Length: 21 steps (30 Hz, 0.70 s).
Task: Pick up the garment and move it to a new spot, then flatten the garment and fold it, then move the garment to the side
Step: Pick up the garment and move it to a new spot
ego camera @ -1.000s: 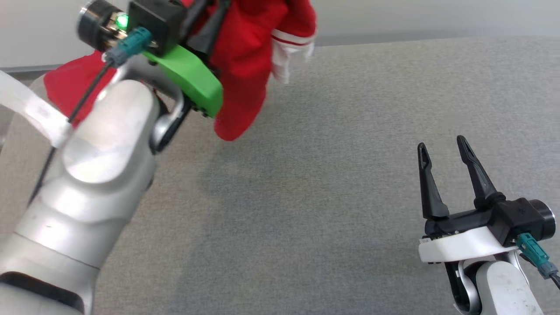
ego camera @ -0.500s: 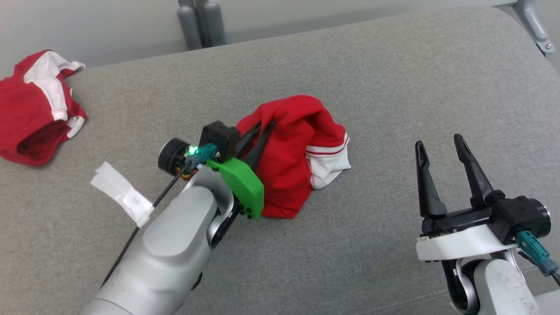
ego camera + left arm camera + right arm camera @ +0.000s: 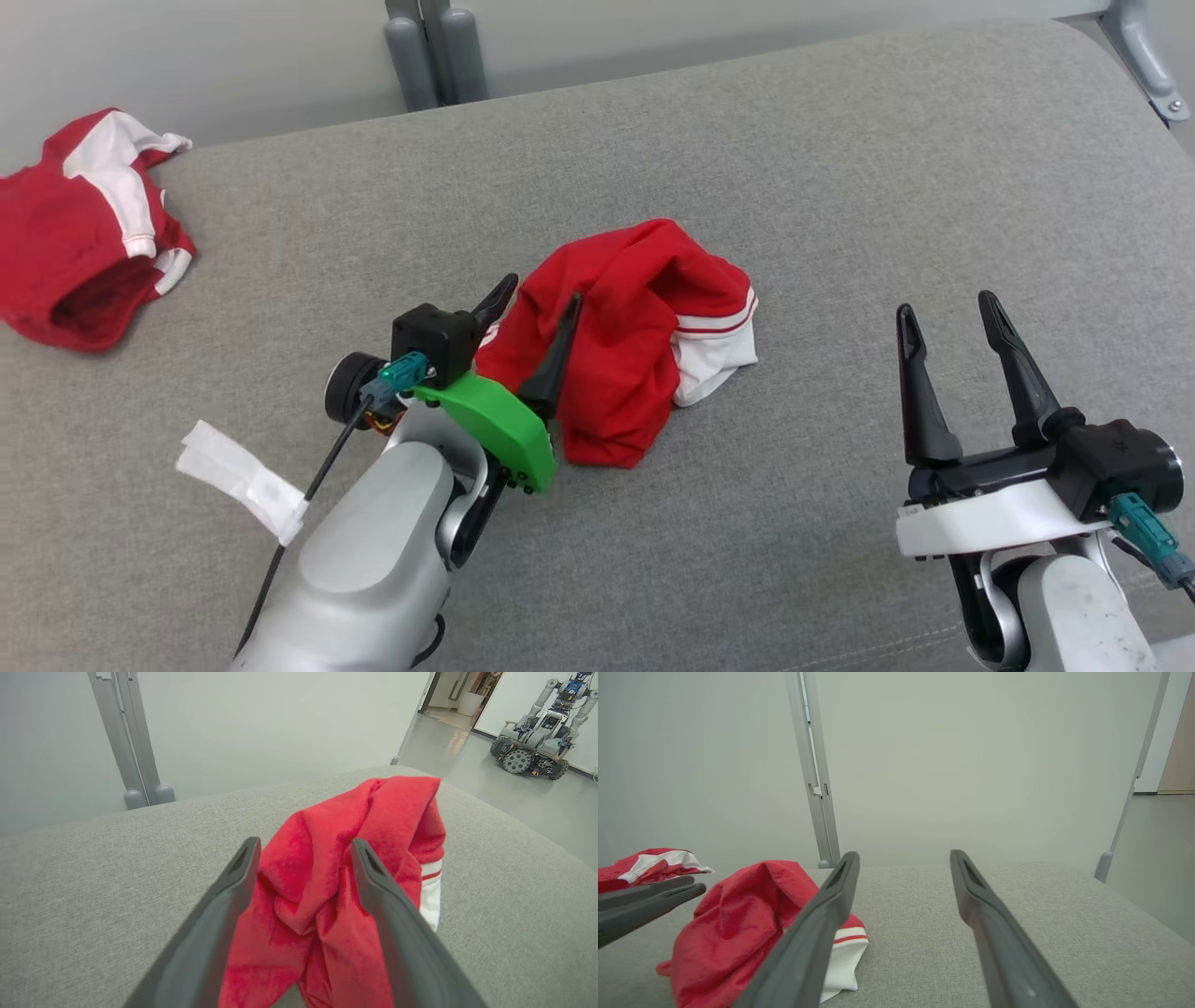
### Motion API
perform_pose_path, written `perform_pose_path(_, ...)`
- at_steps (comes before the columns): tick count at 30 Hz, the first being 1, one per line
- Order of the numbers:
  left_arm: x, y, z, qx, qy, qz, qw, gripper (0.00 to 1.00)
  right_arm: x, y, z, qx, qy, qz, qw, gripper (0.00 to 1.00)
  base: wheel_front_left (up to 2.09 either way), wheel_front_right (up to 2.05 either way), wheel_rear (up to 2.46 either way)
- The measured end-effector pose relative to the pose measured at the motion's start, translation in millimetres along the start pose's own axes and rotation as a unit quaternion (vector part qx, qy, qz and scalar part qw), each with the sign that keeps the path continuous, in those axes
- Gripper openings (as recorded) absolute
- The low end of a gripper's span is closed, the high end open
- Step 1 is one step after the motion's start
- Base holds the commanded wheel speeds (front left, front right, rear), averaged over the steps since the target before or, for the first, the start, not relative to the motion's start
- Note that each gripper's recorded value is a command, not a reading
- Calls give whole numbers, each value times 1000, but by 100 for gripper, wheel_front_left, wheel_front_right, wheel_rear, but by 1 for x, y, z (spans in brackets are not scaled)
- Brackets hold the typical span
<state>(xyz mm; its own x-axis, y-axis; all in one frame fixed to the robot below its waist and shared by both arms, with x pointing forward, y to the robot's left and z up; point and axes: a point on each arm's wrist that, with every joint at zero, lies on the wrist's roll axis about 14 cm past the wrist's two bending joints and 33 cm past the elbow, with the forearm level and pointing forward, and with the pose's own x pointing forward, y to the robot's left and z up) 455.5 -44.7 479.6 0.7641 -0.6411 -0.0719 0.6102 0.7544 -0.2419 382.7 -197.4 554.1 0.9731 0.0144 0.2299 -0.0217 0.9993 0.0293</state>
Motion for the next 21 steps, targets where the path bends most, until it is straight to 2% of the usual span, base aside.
perform_pose_path(10,-53,34,36,-3,-83,83,993,100,0,23,5,15,-8,32,999,100,0,0,0)
perform_pose_path(21,-140,70,33,-16,-129,224,966,100,-9,42,2,37,-1,56,998,100,0,0,0)
